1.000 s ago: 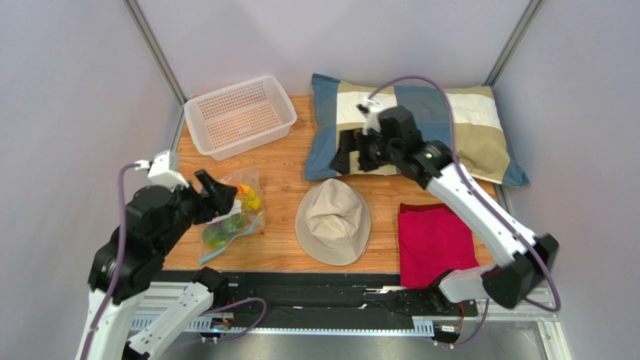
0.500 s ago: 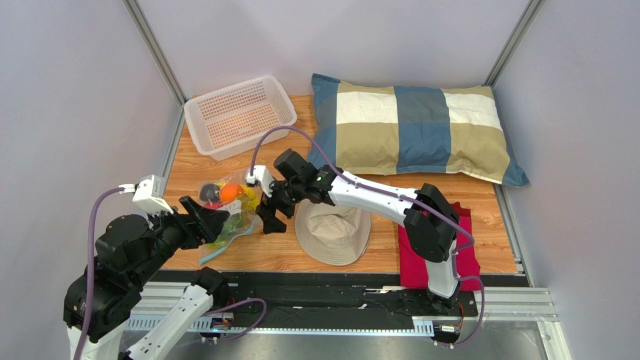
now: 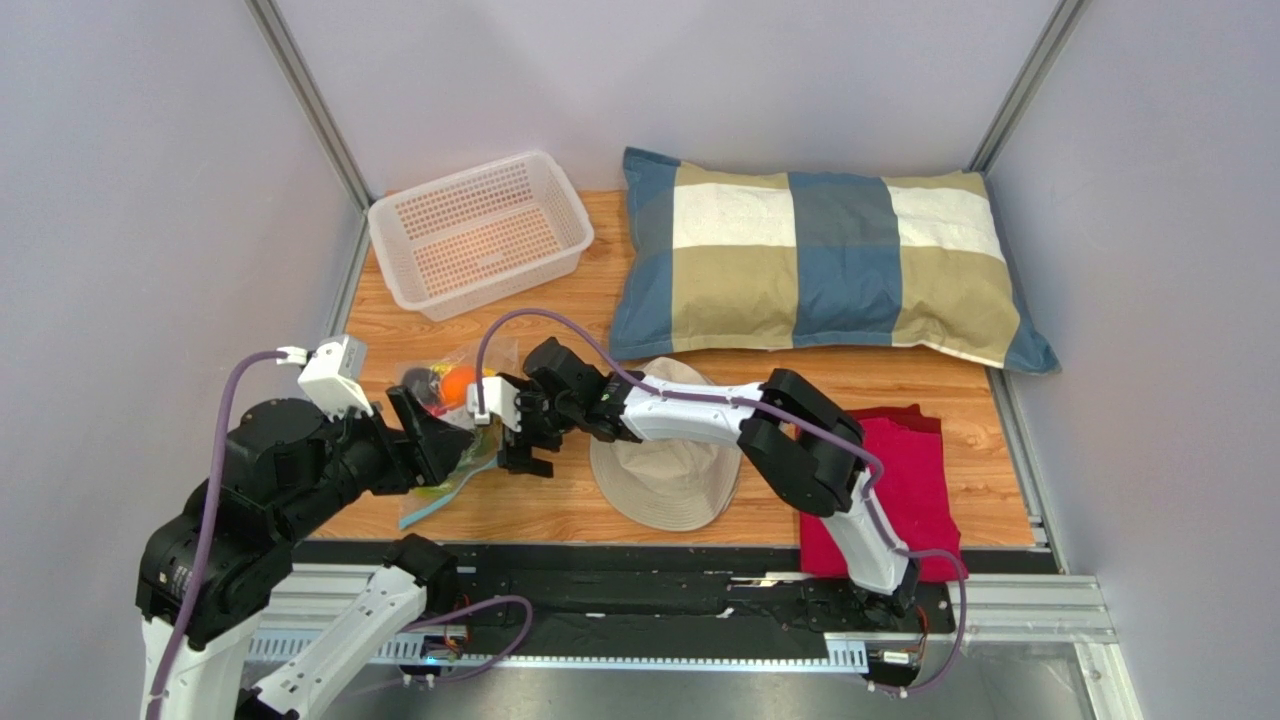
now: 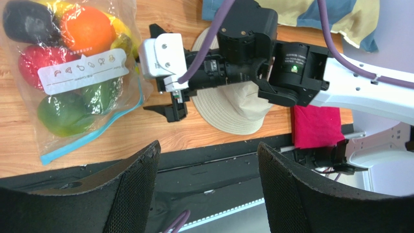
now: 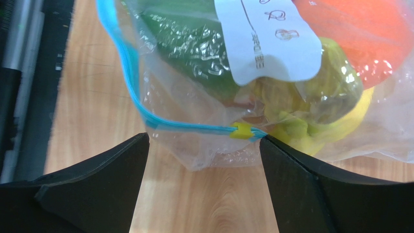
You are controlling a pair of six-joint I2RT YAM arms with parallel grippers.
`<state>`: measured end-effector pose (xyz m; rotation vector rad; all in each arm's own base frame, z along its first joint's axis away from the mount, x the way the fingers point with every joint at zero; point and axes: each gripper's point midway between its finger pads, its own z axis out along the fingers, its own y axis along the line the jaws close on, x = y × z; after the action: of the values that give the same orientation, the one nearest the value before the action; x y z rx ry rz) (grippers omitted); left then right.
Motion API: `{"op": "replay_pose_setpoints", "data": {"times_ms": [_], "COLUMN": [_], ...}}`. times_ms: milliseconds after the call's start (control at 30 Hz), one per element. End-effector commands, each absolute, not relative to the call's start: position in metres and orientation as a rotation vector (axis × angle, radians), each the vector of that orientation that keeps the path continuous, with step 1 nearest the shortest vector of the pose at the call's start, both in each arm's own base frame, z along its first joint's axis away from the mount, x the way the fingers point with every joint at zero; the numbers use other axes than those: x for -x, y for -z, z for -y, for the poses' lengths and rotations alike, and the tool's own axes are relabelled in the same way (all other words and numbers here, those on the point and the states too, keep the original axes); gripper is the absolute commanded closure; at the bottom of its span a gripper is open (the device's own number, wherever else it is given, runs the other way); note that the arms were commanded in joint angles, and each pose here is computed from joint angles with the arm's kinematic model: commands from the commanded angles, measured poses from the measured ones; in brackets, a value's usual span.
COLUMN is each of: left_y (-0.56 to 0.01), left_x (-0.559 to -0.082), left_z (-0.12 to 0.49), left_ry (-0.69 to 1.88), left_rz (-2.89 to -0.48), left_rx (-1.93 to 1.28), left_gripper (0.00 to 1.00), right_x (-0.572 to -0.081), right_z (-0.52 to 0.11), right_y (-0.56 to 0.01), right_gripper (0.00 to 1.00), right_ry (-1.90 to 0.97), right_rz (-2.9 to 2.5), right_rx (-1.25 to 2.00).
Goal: Open the zip-top bag and remove the fake food
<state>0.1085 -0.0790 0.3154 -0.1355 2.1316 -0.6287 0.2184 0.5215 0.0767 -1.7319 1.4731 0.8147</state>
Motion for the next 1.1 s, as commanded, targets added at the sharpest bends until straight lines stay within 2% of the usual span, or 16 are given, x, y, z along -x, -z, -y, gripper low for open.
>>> {"op": "replay_pose_setpoints", "data": {"times_ms": [0,267,733,933,1067], "left_y": [-0.316,-0.307,-0.302,-0.298,-0.289], "left_x": [-0.101,-0.087,-0.076,-0.072,-0.070], "left_z": [0.078,0.072,0.065,0.064,0.065], "left_ry": [0.614,0.620,0.614,0.631,0.638], "left_rz": [-2.157,-2.185,-2.175,-2.173,-2.199], "left_rx": [0.082,0.102,0.125,0.142,0.153], "left_gripper": [0.22,0.23,0.23,0.23,0.23], "right_x": [-0.242,-0.248,-0.248,-0.247,-0.244], "right_z": [-0.551,-0.541,-0.515,-0.523,-0.536], "right_y": [-0.099,-0.114,-0.118,-0.116,-0.113], "right_gripper": [0.10,0.07,0.09,0.12,0.18], "right_ry": [-0.724,-0.640,-0.745,-0.809,-0.882], "right_rz": [-1.252,-1.164,-1.212,-1.192,-1.184], "right_rx": [1.729,1.738,1.723,1.758,1.762]}}
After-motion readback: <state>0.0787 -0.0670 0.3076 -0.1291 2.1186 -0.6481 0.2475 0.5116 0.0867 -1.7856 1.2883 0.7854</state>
